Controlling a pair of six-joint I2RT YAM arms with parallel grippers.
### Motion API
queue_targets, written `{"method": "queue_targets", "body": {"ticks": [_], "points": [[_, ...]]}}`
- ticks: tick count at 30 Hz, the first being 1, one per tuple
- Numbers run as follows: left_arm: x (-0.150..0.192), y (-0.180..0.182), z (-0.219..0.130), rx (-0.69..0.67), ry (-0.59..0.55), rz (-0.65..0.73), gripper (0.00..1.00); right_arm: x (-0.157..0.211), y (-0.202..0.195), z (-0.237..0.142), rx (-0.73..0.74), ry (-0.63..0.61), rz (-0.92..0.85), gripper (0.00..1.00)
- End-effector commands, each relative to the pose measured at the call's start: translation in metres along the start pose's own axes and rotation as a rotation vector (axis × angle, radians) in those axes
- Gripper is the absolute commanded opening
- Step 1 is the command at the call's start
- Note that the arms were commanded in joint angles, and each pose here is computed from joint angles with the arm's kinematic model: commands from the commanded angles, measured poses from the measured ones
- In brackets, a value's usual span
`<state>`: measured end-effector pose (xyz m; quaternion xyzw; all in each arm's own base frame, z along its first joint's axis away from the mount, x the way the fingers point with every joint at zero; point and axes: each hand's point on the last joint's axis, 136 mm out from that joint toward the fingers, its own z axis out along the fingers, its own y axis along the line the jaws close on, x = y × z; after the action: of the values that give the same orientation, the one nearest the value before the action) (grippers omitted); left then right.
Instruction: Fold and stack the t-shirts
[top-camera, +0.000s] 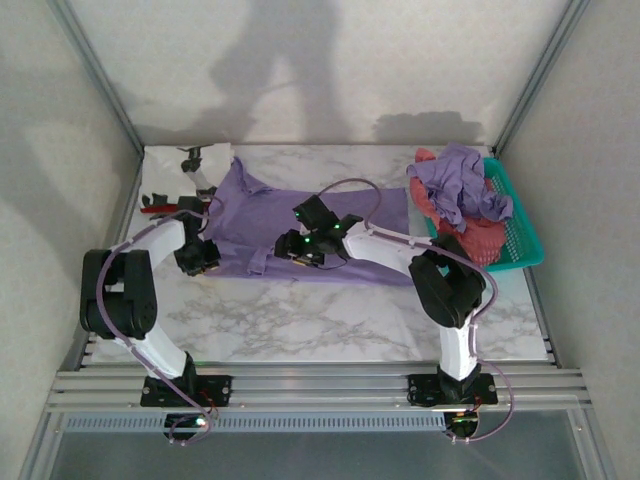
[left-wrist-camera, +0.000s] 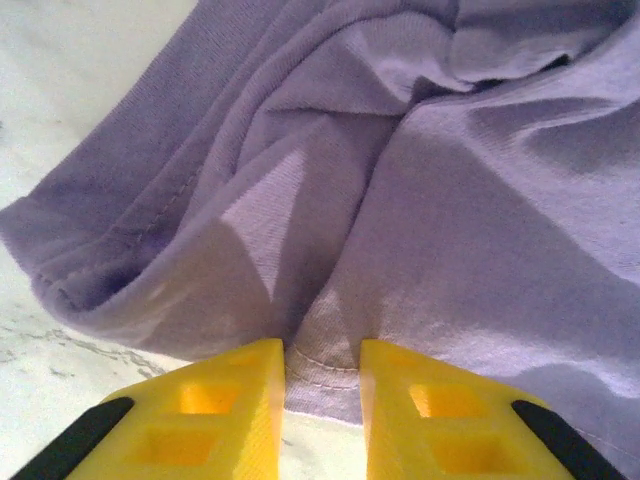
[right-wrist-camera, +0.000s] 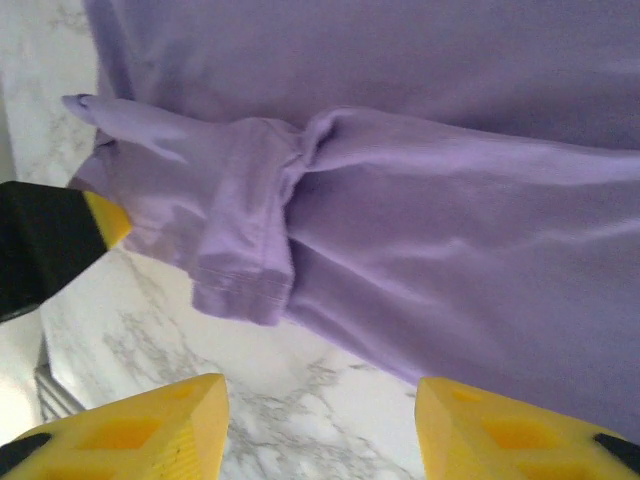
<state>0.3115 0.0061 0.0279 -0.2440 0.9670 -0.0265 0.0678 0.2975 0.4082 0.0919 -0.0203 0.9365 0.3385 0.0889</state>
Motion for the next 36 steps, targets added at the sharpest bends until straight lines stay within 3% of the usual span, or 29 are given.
{"method": "queue_targets", "body": {"ticks": [1, 9, 15, 20, 36], "points": [[0.003, 0.003, 0.005, 0.006, 0.02, 0.01, 0.26, 0.003, 0.021, 0.015, -0.064, 0.025, 0.003, 0.53], [0.009, 0.0, 0.011, 0.039, 0.04, 0.002, 0.28, 0.005, 0.024, 0.05, -0.079, 0.071, 0.026, 0.53], [0.004, 0.002, 0.005, 0.025, 0.02, 0.006, 0.1, 0.008, 0.027, 0.061, -0.1, 0.093, 0.036, 0.53], [-0.006, -0.001, -0.008, 0.039, -0.009, 0.002, 0.04, 0.011, 0.028, 0.064, -0.121, 0.104, 0.046, 0.52], [-0.013, -0.005, -0.023, 0.063, -0.03, -0.001, 0.03, 0.017, 0.038, 0.08, -0.148, 0.151, 0.048, 0.47]]}}
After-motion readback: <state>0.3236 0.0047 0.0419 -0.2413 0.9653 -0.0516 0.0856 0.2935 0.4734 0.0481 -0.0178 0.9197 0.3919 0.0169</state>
